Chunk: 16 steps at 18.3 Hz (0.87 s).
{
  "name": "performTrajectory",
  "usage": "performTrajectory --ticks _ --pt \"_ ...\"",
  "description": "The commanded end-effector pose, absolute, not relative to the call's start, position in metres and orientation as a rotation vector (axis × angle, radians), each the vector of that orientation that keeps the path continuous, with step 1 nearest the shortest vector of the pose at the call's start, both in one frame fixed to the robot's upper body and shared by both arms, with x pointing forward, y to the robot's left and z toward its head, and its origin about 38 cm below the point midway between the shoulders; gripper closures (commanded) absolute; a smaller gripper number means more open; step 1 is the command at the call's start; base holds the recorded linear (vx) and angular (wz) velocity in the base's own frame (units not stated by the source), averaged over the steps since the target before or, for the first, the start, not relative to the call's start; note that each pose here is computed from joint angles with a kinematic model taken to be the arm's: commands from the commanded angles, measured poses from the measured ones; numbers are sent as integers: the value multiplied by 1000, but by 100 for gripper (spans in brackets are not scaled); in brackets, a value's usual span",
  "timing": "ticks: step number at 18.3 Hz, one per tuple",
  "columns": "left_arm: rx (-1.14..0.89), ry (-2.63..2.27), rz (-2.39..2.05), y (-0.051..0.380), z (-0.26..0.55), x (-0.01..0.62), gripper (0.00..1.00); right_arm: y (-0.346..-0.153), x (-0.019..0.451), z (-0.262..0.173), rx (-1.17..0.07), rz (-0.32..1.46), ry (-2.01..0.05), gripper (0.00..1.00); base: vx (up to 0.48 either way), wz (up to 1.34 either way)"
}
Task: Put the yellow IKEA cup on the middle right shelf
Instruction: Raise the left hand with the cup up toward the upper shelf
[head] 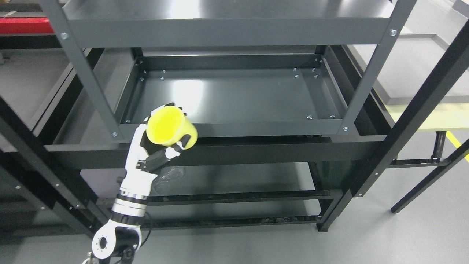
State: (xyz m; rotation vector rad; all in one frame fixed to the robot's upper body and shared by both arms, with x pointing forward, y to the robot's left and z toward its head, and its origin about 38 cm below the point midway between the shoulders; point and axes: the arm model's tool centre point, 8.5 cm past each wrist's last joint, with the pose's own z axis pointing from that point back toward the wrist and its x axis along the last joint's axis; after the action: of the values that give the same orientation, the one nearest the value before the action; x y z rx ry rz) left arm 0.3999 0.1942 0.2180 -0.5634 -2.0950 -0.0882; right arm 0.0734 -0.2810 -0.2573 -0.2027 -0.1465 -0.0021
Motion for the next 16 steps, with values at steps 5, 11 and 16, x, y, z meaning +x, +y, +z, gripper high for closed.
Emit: performTrajectory --ticks 5,11,16 --pt "-951 -2135 -588 42 295 378 98 -291 64 -257 -216 -8 -132 1 126 -81" --pt "-1154 -2140 -928 -32 325 333 99 -291 64 -257 -216 -8 -132 1 92 179" --pt "-1205 -2272 -967 -26 395 340 99 -291 64 -257 -216 -8 -132 1 48 140"
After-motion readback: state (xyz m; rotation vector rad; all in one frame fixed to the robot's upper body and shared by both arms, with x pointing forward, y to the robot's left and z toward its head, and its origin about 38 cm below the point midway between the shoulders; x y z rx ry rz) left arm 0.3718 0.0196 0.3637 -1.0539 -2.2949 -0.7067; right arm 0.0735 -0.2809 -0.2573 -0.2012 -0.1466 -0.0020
